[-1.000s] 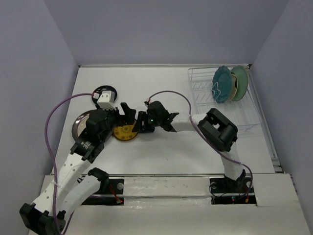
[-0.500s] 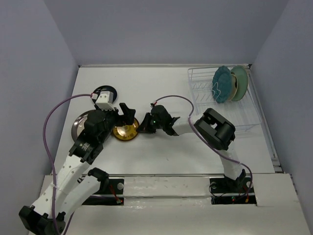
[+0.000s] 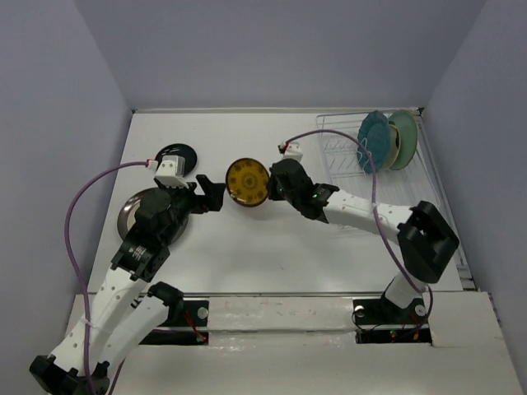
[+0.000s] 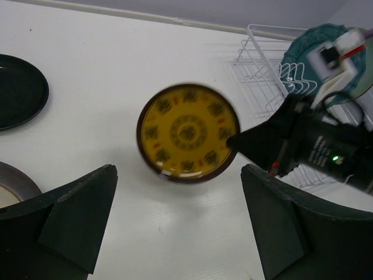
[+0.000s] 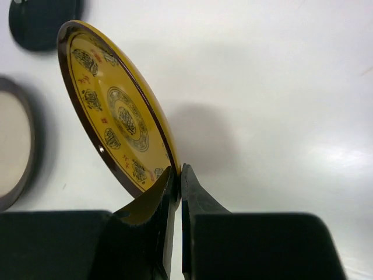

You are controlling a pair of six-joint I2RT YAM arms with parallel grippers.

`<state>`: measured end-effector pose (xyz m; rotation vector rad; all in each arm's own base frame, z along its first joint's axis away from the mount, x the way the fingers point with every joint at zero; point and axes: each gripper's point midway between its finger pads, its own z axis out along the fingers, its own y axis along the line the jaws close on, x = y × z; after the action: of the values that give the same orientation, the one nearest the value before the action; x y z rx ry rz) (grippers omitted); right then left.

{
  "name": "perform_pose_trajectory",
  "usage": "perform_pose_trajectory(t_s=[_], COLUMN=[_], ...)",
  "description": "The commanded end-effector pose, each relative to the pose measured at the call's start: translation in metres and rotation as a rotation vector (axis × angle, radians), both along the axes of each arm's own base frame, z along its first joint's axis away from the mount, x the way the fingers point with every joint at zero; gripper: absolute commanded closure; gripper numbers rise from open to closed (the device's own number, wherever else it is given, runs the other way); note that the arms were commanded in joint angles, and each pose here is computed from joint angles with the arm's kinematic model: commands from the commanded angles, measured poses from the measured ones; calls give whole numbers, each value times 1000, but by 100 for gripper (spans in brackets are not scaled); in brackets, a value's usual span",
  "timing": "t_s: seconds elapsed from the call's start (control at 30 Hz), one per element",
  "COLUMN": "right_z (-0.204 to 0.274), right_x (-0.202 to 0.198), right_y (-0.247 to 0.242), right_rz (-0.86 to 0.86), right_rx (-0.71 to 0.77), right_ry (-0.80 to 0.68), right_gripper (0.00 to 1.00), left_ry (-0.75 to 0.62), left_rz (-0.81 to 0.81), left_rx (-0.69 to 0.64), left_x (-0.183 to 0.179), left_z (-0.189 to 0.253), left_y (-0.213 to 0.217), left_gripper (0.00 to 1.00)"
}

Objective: Load the plates into the dish rack

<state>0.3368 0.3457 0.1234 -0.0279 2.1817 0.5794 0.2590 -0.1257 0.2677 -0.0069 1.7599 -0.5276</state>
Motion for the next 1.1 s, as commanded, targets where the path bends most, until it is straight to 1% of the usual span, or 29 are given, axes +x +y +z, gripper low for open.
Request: perform_pose_trajectory(t_s=[0.0,0.1,0.13,0.2,0.23,0.27,0.3,0.47,0.53,0.57,0.6,0.67,0.83,1.07], right_z=[153,187,199,210,214,216,219,208,197,192,184,172,142,99], right_x=[51,70,74,80,87,90,96,113,122,126,127,133,141,142], right_y=[-112,-175,-193,-230,-263,-278,-303,-349,-356,-363,-361,-368,-361,-350], right_rz=[-318,-471,-491,-577,-639,-666,-708,-773,-757,-772,-745,-748,-700,-646], right_rx=[-465,-639,-715,-806,-860,-875,-904,-975,-985,-964,-963,-958,-918,-856], right_ry=[-437,-467,-474,-453,-425,-413,-389,-298,-258,-240,-217,-189,-144,-79], right_gripper=[93,93,93,93,93,93,93,93,93,93,93,93,93,93], left_ry=[-63,-69,-77,-80,-81,-86,-89,-84,-84,-85,-85,-81,-73,-64], left_rz=[3,-15,-21,-25,-25,-26,-32,-43,-45,-46,-47,-42,-41,-44], left_rx=[-21,-24,-27,-27,-27,-28,-32,-28,-28,-27,-26,-25,-19,-13], left_x=[-2,-4,-6,-7,-8,-8,-9,-10,-10,-10,-10,-9,-8,-5], left_z=[19,20,22,22,23,24,26,23,23,23,23,22,20,17], left_y=[2,-1,-2,-2,-2,-2,-3,-6,-6,-7,-7,-6,-7,-9], left_gripper=[2,2,2,2,2,2,2,2,2,2,2,2,2,2])
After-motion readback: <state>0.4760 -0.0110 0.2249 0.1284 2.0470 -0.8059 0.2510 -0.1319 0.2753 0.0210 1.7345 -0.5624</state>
